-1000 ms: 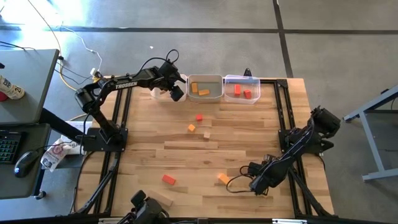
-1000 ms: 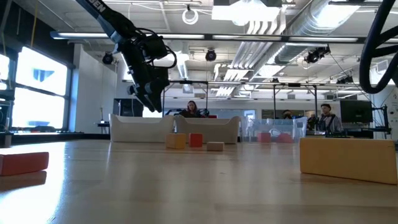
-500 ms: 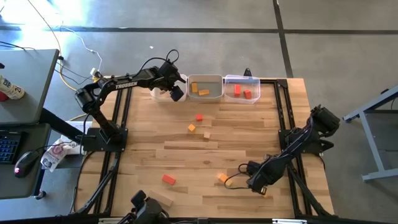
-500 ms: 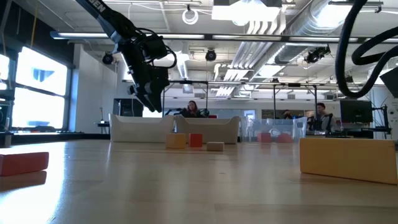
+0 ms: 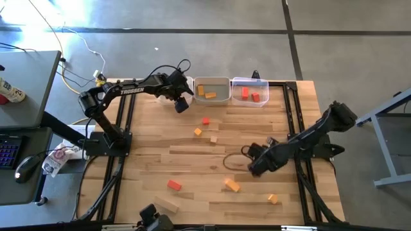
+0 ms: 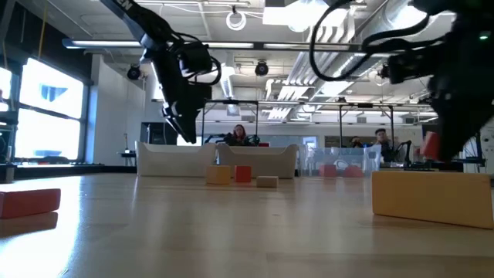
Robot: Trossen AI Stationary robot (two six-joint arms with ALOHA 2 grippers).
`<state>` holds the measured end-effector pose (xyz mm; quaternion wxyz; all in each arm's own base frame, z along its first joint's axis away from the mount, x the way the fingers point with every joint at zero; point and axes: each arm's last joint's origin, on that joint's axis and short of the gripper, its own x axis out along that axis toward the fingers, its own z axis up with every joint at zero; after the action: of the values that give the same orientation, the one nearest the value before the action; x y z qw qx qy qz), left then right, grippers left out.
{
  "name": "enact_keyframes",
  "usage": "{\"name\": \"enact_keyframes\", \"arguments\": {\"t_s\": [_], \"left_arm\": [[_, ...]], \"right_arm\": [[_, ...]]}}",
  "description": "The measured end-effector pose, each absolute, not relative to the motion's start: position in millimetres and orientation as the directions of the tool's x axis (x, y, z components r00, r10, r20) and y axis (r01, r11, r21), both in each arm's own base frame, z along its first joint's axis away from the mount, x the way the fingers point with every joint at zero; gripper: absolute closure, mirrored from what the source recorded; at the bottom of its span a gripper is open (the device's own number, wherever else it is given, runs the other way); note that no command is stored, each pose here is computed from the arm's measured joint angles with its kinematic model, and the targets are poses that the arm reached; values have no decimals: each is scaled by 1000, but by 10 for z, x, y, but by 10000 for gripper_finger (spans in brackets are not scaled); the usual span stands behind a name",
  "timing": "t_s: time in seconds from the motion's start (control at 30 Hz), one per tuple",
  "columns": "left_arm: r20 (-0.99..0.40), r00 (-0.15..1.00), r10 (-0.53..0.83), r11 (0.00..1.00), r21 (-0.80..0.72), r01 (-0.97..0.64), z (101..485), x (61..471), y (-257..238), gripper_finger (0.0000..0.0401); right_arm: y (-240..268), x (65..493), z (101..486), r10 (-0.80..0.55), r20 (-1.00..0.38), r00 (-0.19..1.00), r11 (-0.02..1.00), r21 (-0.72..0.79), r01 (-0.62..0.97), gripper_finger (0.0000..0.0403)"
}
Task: Sort & place blocks by color
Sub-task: Put the orange block into the transparent bin
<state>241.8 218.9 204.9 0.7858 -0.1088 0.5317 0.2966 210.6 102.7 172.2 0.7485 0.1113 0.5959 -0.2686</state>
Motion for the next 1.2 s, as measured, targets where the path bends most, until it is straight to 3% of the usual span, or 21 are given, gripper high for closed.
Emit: {"name": "enact_keyframes", "arguments": {"t_s": [0.3, 0.73, 1.2], "left_arm": [[-911, 270, 313, 846, 138, -515, 2110, 2550, 1913, 188], [-897, 346, 275, 854, 62, -517, 2200, 2806, 1445, 188], [-897, 377, 231, 775, -65, -629, 2200, 2959, 1098, 188]], "right_arm": [[432, 2211, 1938, -437, -881, 180, 767, -260, 587, 296], [-418, 2192, 2104, -639, -766, 71, 589, -428, 686, 296], [-1245, 2207, 2201, -682, -718, 140, 529, -351, 773, 296]]}}
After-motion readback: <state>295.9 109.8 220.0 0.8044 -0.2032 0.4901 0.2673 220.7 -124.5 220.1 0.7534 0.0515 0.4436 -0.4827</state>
